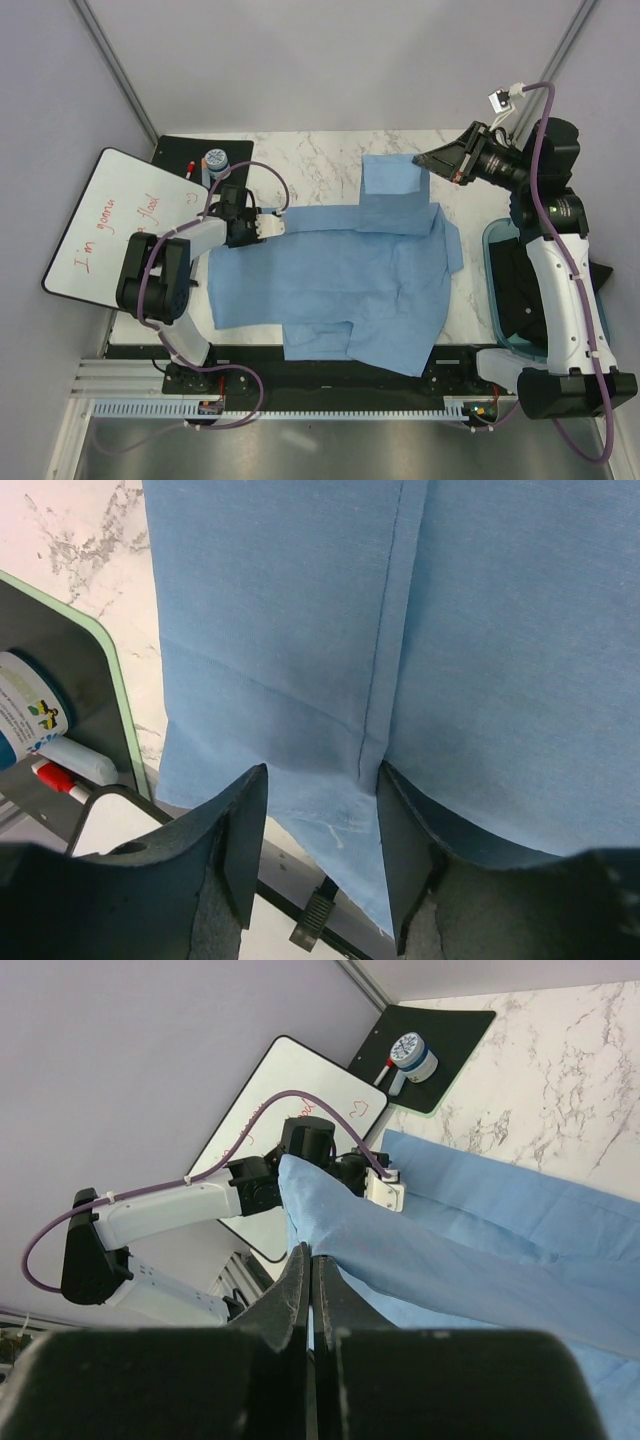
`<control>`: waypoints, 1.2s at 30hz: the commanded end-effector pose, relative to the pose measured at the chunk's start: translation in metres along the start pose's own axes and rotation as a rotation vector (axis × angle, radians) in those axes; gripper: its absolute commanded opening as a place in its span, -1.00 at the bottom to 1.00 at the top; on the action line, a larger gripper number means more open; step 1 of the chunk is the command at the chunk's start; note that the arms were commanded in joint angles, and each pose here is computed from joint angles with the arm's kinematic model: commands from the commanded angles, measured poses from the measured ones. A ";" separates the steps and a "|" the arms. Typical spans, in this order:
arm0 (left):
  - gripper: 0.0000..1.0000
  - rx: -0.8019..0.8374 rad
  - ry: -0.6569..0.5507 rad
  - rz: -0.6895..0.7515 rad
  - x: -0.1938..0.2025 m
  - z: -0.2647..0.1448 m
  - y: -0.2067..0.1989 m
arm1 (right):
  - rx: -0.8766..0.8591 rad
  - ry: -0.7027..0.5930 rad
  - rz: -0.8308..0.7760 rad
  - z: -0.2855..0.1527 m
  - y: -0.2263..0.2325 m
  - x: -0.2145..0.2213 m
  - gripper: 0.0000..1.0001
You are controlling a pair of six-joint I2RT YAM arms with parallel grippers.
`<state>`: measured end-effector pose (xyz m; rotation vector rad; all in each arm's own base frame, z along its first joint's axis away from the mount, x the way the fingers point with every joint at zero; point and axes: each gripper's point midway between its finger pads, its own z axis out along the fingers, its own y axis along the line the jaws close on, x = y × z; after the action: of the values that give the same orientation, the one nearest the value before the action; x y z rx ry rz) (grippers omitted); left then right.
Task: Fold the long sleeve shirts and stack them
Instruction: Fold the shirt
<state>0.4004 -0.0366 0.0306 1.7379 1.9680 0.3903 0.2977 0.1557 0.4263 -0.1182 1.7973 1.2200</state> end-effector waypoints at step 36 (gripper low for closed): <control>-0.72 0.018 0.030 0.078 0.015 -0.019 0.001 | 0.022 0.067 0.121 -0.024 -0.007 0.059 -1.00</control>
<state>0.3924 -0.0221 0.0514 1.8216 1.9203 0.4483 0.2579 0.1566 0.3927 -0.0633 1.8707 1.2729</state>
